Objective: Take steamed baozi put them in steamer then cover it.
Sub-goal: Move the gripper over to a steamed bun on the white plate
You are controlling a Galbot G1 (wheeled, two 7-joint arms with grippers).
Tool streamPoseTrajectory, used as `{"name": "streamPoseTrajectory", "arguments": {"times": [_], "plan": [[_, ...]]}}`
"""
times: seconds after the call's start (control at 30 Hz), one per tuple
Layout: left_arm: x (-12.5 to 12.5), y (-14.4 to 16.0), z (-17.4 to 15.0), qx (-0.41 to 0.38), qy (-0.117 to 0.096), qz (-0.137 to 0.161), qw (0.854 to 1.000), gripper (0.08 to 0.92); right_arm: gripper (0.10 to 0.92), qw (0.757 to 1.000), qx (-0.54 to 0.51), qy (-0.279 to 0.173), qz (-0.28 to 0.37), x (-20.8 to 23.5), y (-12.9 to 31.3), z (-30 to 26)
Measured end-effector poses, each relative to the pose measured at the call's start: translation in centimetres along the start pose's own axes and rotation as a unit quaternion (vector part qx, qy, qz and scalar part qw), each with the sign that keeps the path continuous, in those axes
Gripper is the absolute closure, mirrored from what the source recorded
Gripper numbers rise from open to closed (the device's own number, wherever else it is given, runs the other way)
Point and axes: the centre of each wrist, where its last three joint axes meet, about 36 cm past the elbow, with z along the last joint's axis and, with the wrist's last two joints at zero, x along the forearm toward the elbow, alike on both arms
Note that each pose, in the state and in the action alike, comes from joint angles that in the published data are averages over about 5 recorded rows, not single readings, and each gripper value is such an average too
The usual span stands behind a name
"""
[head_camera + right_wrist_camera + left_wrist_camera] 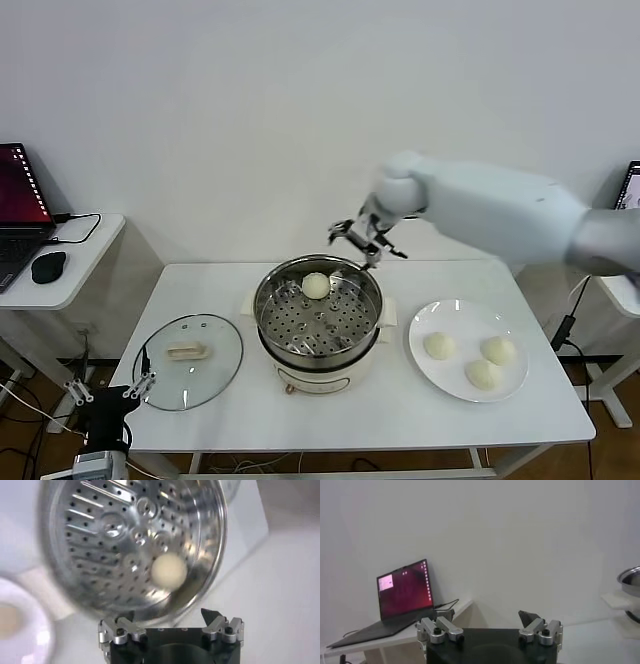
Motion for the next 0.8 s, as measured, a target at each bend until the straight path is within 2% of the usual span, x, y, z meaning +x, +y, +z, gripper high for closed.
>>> {"name": "streamPoseTrajectory", "arguments": {"times": [0.17, 0.3, 0.53, 0.8], "plan": [[-0.3, -0.1, -0.2, -0.002, -0.002, 0.006, 1.000, 0.177, 0.199, 0.995, -0.093, 0.016, -0.014, 1.6, 5.6, 3.3], [-0.4, 0.0, -0.4, -0.004, -0.003, 0.008, 1.000, 0.177, 0.200, 0.989, -0.145, 0.023, -0.029, 1.2, 9.5, 5.0], [-0.3, 0.3, -0.3, -0.006, 0.000, 0.003, 1.000, 0.177, 0.199, 0.978, -0.199, 0.021, -0.056, -1.8, 14.3, 6.4], [-0.3, 0.5, -0.1, -0.007, 0.006, -0.005, 1.000, 0.177, 0.200, 0.971, -0.223, 0.031, -0.079, -6.3, 16.7, 7.4]]}}
